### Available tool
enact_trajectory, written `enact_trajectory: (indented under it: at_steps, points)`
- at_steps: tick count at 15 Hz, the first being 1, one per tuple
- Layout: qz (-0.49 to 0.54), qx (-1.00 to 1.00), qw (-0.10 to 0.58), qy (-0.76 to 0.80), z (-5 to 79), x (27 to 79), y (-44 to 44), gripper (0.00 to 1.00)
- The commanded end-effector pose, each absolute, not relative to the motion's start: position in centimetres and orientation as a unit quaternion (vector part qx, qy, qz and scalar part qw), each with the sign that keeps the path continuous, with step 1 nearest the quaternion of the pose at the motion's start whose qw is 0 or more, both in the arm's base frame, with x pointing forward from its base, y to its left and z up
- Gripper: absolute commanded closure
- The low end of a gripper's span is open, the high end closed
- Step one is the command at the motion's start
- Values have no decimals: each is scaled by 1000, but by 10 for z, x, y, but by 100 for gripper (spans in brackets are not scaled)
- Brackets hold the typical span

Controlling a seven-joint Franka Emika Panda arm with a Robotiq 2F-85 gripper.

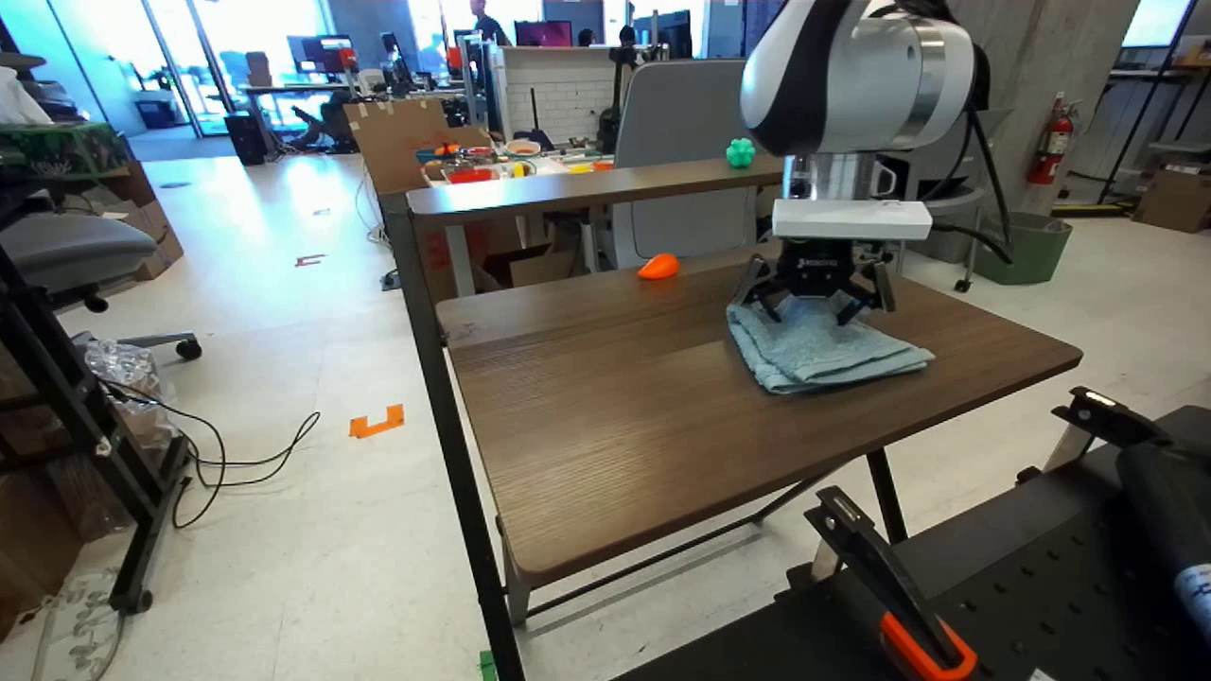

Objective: Use the towel to wipe the tabletop

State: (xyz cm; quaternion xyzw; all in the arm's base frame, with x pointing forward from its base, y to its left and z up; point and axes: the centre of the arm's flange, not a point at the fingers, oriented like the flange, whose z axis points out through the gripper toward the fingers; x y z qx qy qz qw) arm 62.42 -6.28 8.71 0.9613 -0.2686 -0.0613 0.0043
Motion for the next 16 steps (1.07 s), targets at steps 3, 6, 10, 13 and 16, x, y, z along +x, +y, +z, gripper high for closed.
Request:
enact_trajectory:
  at_steps: [3,6,10,13,16]
  points:
    - [-68,957,3,-282,88,624,-76,0]
    - [-81,960,15,-267,87,624,-66,0]
    - [-162,960,55,-222,65,616,-46,0]
    - [-166,957,82,-225,52,610,-55,0]
    - [-122,953,80,-266,48,621,-81,0]
